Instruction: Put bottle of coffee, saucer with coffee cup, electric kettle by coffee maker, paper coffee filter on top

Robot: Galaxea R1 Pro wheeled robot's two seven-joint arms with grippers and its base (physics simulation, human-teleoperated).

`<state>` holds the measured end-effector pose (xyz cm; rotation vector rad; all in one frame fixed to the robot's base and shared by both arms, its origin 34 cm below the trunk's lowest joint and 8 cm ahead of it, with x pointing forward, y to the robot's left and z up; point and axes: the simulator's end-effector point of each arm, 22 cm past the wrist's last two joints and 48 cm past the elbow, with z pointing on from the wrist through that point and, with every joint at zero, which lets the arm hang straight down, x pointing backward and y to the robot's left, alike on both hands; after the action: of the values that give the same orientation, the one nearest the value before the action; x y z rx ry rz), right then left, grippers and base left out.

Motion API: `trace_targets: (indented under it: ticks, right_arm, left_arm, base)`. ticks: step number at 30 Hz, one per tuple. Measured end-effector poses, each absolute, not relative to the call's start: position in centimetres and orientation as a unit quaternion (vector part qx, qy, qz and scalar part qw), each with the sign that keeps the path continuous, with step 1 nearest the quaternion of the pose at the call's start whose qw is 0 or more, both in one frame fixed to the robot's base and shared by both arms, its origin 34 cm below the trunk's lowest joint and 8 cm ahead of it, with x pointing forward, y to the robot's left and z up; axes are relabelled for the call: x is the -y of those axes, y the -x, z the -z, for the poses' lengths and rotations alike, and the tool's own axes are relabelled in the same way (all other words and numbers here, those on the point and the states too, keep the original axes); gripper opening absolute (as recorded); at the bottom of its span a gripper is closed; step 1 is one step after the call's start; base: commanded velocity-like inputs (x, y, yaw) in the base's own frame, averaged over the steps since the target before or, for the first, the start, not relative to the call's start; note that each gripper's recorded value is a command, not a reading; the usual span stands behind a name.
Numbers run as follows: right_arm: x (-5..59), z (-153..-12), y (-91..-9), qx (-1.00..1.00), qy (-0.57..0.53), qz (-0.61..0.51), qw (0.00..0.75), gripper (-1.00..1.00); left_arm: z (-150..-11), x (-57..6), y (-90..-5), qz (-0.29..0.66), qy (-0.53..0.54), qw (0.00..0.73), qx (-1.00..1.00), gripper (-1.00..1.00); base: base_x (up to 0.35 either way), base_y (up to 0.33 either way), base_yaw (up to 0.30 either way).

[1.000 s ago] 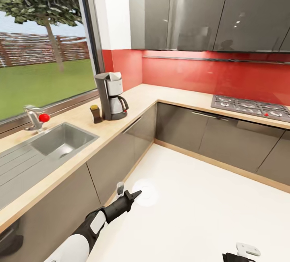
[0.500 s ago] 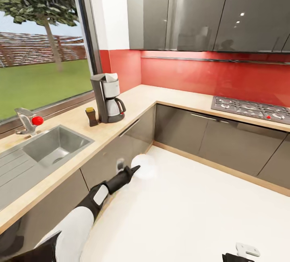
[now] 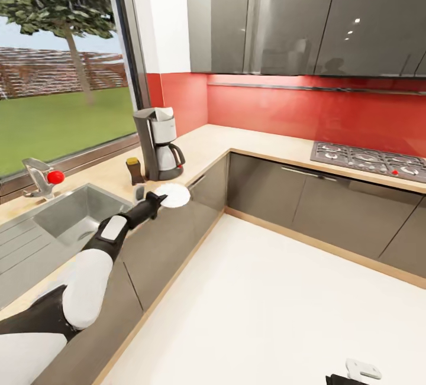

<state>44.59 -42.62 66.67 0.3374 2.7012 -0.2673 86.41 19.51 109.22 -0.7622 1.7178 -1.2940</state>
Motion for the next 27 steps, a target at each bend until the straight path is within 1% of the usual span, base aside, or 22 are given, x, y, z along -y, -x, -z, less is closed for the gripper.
trace_targets:
  ticks: [2,4,11,19,23,27]
  right_arm:
    - [42.6,-66.6,-44.6,-0.967,-0.121,0.096,0.201,1.00]
    - [42.6,-66.6,-44.5,-0.968,-0.121,0.096,0.200,1.00]
    - [42.6,-66.4,-44.3,-0.968,-0.121,0.096,0.197,1.00]
    - [42.5,-66.3,-44.3,-0.969,-0.117,0.095,0.196,1.00]
    - [40.7,-65.9,-44.4,-0.970,-0.115,0.083,0.196,1.00]
    - [40.0,-65.8,-44.4,-0.971,-0.116,0.078,0.196,1.00]
  left_arm:
    - [-108.6,-22.2,-86.9,0.478,0.329,0.424,-0.695,-1.00]
    - [-108.2,-23.4,-87.0,0.460,0.341,0.428,-0.699,-1.00]
    - [-107.5,-23.7,-87.0,0.449,0.348,0.427,-0.703,-1.00]
    - [-107.1,-23.3,-86.9,0.449,0.349,0.425,-0.705,-1.00]
    - [-105.9,-23.9,-86.5,0.431,0.352,0.430,-0.711,-1.00]
    - [-103.0,-23.4,-85.1,0.422,0.352,0.405,-0.731,-1.00]
  base:
    - [0.000,0.000,0.188]
    - [0.000,0.000,0.211]
    - [0.000,0.000,0.205]
    - [0.001,0.000,0.027]
    - [0.000,0.000,0.000]
    - [0.093,0.000,0.000]
